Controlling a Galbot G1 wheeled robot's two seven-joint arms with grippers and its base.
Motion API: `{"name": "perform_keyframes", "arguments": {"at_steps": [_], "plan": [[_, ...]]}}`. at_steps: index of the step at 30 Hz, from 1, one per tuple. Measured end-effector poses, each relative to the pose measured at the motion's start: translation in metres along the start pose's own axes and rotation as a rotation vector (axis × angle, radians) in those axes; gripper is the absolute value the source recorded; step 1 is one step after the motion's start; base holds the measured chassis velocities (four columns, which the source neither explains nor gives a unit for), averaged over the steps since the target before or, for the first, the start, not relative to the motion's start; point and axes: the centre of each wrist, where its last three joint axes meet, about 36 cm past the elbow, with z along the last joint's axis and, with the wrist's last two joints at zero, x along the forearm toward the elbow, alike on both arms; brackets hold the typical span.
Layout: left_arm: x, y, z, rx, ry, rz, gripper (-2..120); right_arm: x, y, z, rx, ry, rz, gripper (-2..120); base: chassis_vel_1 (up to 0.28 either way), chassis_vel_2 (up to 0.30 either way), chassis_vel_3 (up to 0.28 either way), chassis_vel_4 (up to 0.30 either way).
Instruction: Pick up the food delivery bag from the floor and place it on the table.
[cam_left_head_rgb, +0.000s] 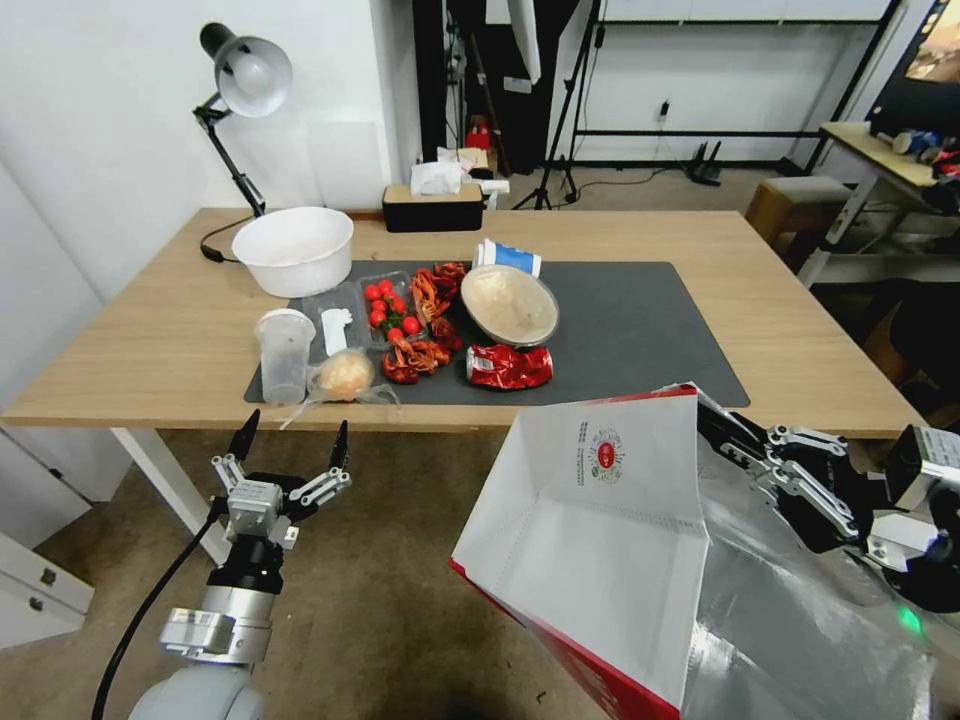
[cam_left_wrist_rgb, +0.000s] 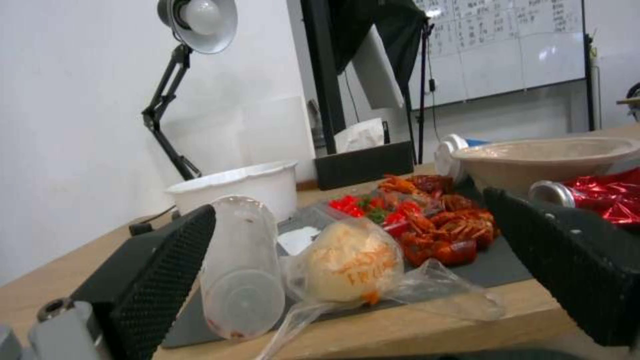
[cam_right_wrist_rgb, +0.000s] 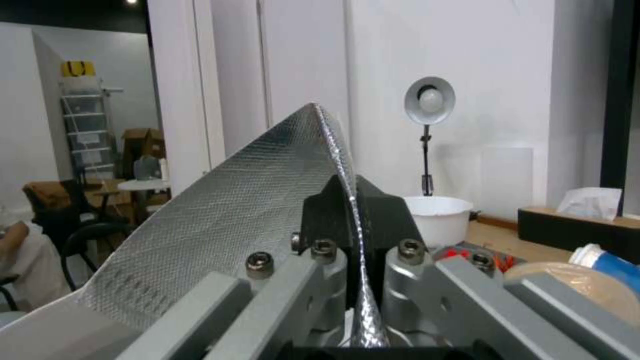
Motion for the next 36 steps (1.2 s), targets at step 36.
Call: {"name": "perform_keyframes", "arguments": {"at_steps": [36], "plan": [[0.004, -0.004, 0.007, -0.005, 0.018, -0.006, 100, -0.078, -0.018, -0.063, -0.002, -0.272, 0.313, 0, 0.000, 0.000, 0.000, 0.000]]}}
